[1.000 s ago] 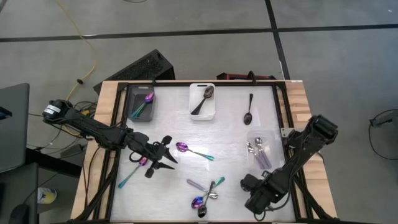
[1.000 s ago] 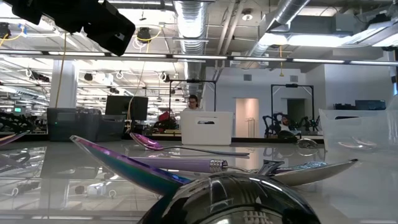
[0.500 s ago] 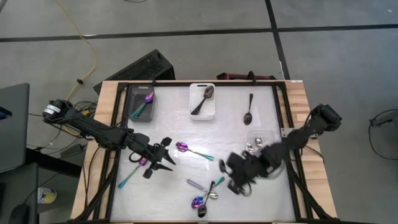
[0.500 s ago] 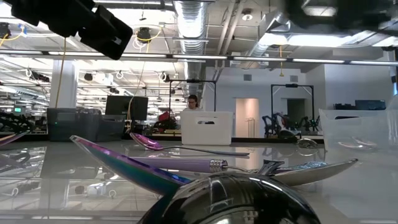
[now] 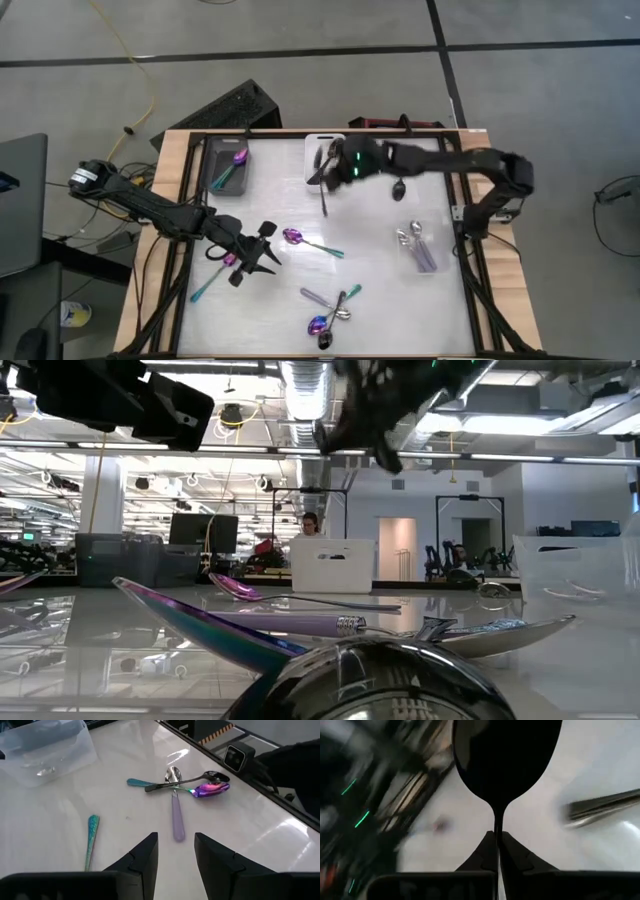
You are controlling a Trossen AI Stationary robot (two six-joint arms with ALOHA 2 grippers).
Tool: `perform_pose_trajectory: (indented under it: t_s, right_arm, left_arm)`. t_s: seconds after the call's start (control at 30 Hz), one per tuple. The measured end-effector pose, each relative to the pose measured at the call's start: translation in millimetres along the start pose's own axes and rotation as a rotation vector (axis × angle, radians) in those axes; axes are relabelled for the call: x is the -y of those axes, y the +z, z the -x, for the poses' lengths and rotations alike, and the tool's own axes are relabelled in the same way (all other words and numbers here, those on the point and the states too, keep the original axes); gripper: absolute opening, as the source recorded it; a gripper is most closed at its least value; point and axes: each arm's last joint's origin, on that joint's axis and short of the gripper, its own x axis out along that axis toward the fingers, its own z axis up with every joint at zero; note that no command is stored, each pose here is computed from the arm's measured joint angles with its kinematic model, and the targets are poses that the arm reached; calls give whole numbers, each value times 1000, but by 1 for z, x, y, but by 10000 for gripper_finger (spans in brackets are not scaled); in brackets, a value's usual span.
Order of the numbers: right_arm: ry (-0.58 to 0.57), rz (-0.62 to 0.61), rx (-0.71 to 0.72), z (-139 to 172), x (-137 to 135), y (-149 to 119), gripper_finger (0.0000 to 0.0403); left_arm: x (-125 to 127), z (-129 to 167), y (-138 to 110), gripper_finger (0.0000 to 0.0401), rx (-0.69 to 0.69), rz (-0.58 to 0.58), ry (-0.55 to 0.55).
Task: Sort silverware by color (type)
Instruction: Put the black spoon into the white bin
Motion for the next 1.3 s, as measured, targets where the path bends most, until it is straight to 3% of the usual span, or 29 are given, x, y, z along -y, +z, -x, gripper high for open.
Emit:
perform_pose_trajectory:
  t_s: [0.13,0.3,0.47,0.83,1.1,1.3]
  right_arm:
    - [-46,-191,128,-12,44,34,24]
    - [-168,-409,166,-32,79,38,25]
    - [-204,-533,198,-47,94,37,25]
    - [-314,-622,418,-47,105,45,26]
    - [-318,-619,424,-50,98,40,28]
    - [-319,-614,418,-51,96,38,59]
  left_arm:
    - [0,0,-2,114,-16,-1,-1]
    - [0,0,-5,114,-53,9,1]
    - [1,0,-6,114,-61,43,0]
    - [2,0,-7,114,-67,59,-37]
    - [2,0,-8,114,-76,56,-40]
    - [2,0,-8,114,-76,53,-40]
